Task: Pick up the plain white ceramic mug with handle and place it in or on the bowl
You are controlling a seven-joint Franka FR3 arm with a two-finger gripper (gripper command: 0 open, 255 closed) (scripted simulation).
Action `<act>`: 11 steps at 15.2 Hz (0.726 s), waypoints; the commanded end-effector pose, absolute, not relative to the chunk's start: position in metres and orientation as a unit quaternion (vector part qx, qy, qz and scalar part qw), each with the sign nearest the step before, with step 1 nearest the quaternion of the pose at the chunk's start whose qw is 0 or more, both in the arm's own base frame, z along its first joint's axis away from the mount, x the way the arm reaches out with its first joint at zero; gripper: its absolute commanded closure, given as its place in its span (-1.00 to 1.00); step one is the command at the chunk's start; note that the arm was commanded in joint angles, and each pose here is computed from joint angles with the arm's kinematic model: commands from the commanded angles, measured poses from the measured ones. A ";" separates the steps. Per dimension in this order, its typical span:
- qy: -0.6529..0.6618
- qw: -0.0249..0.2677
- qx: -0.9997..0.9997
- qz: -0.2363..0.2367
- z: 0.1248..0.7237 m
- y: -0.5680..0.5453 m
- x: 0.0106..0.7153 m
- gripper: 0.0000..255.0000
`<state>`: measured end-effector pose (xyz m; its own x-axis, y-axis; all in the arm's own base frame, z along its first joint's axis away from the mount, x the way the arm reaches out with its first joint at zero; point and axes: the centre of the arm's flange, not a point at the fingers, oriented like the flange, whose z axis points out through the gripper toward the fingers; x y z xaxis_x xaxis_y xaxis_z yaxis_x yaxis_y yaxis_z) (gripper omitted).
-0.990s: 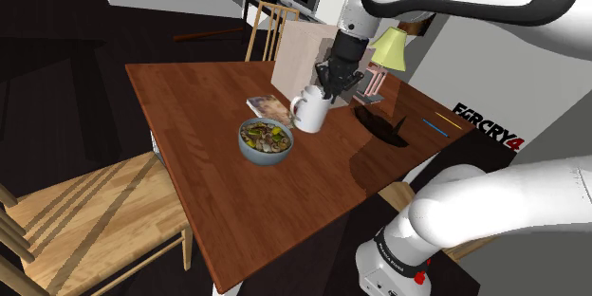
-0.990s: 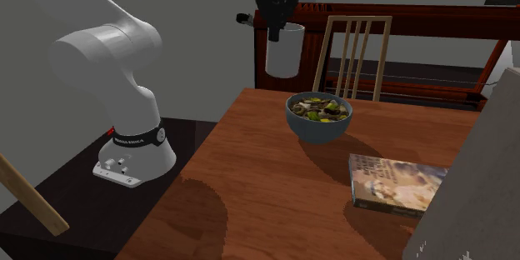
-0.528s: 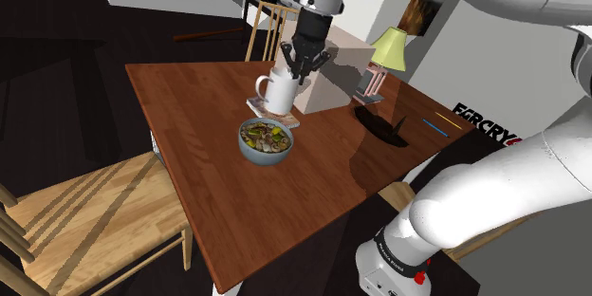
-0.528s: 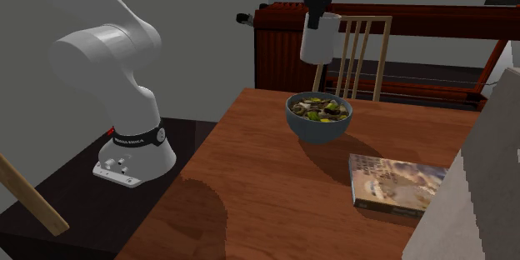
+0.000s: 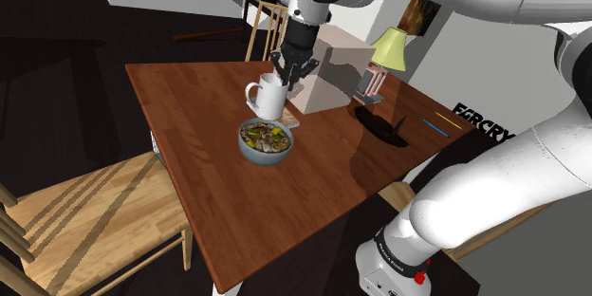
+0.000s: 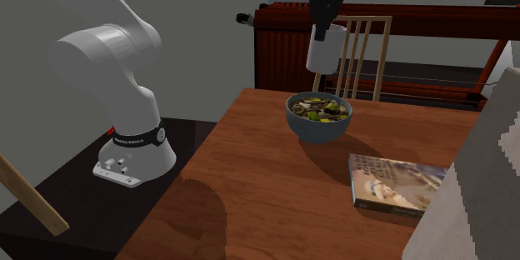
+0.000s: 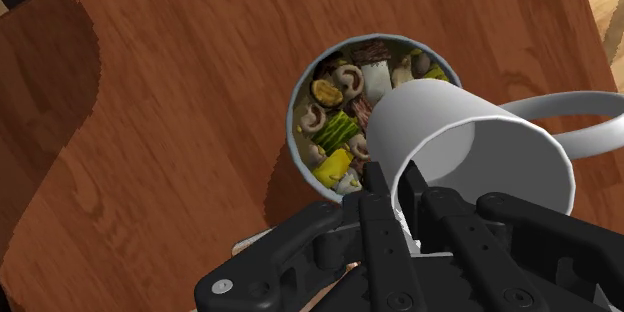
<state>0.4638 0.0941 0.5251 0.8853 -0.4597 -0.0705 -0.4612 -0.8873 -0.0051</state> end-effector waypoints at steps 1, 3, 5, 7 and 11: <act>0.237 0.011 -0.971 0.033 0.514 0.094 0.464 1.00; 0.237 0.011 -0.971 0.033 0.504 0.094 0.464 1.00; 0.237 0.011 -0.971 0.033 0.493 0.094 0.464 1.00; 0.237 0.011 -0.971 0.033 0.483 0.094 0.464 1.00; 0.237 0.011 -0.971 0.033 0.461 0.094 0.464 1.00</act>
